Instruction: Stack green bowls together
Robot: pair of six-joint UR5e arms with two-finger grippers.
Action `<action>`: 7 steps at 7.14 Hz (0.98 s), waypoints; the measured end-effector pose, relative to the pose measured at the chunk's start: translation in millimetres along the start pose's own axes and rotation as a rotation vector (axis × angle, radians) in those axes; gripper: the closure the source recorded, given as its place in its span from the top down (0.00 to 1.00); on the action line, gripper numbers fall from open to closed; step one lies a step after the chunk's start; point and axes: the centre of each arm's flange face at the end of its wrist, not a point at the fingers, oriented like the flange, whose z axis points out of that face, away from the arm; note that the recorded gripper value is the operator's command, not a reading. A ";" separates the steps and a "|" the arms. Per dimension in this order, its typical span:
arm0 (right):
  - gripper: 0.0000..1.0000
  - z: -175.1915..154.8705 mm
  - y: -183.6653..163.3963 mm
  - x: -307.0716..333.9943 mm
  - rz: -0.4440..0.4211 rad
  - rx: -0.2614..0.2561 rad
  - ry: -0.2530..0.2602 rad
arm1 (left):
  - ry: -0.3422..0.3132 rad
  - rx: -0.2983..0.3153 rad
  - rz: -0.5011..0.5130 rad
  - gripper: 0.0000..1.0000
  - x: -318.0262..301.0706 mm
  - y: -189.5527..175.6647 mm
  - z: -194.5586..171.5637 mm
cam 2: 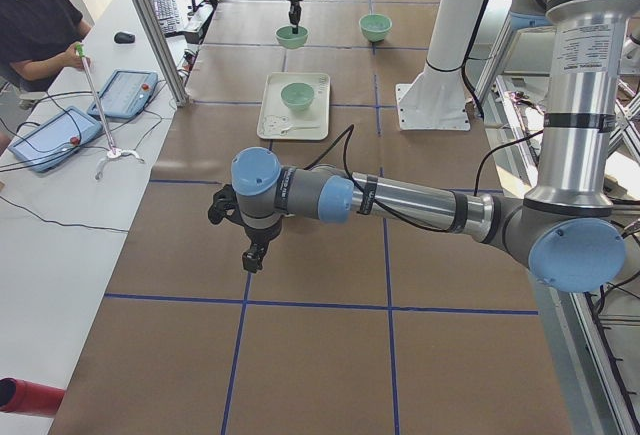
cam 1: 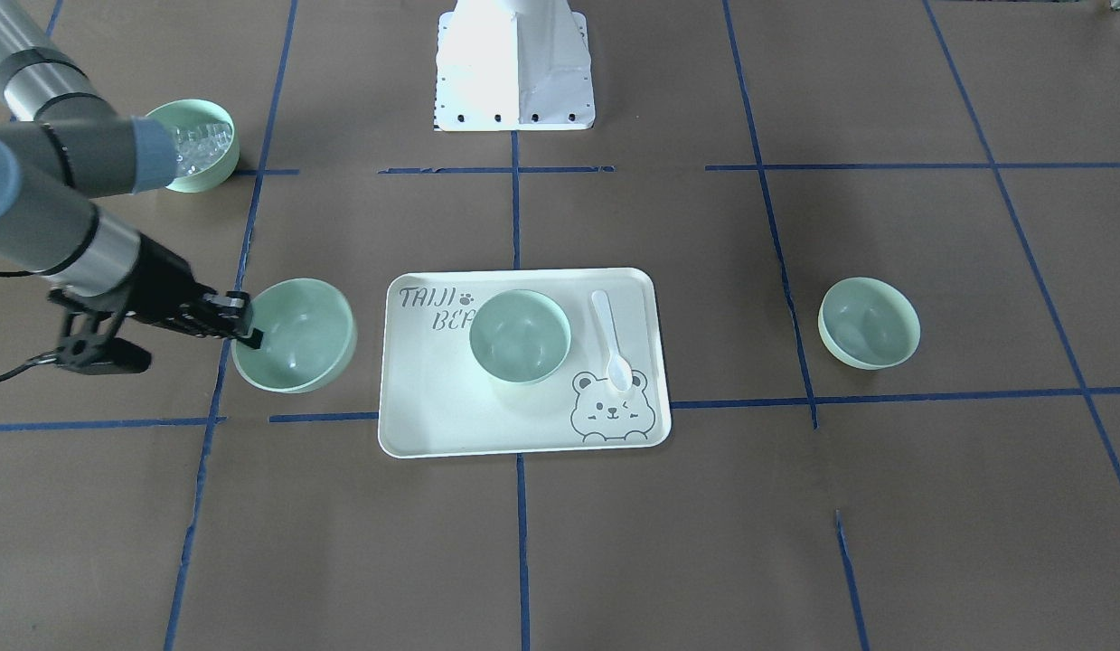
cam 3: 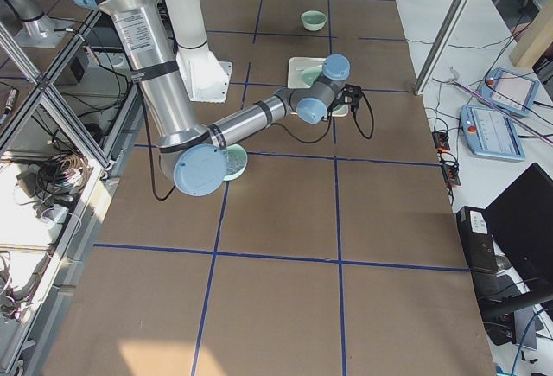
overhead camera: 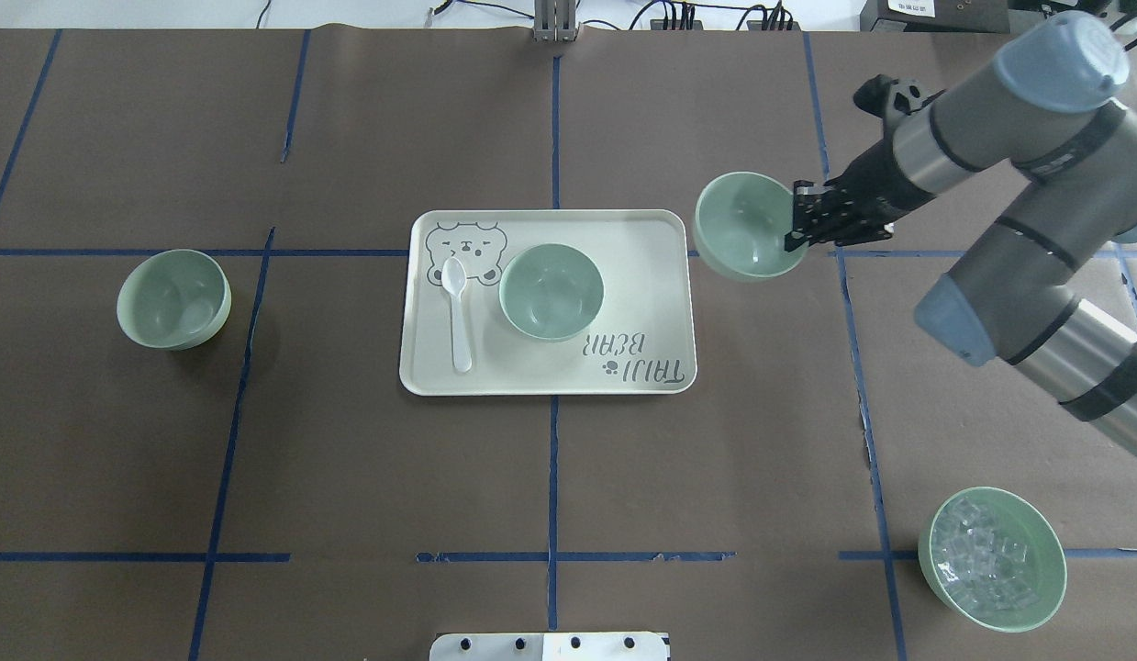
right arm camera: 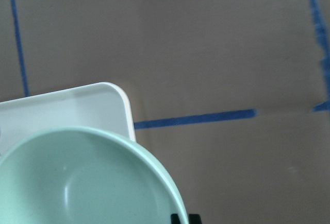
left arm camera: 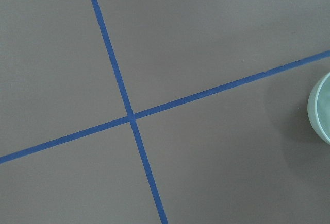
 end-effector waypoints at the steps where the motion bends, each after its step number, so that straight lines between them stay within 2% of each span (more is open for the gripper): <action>1: 0.00 31.0 28.1 -58.1 0.023 0.026 -0.010 | 0.008 0.008 0.007 1.00 1.6 -1.0 -0.6; 2: 0.00 57.7 45.0 -101.2 0.050 0.058 -0.005 | 0.015 0.015 0.013 1.00 2.8 -1.8 -1.0; 4: 0.00 93.3 66.1 -143.1 0.113 0.059 0.008 | 0.025 0.019 0.018 1.00 4.3 -2.4 -0.8; 7: 0.00 101.8 72.9 -155.7 0.126 0.067 0.011 | 0.030 0.022 0.019 1.00 5.6 -2.9 -1.2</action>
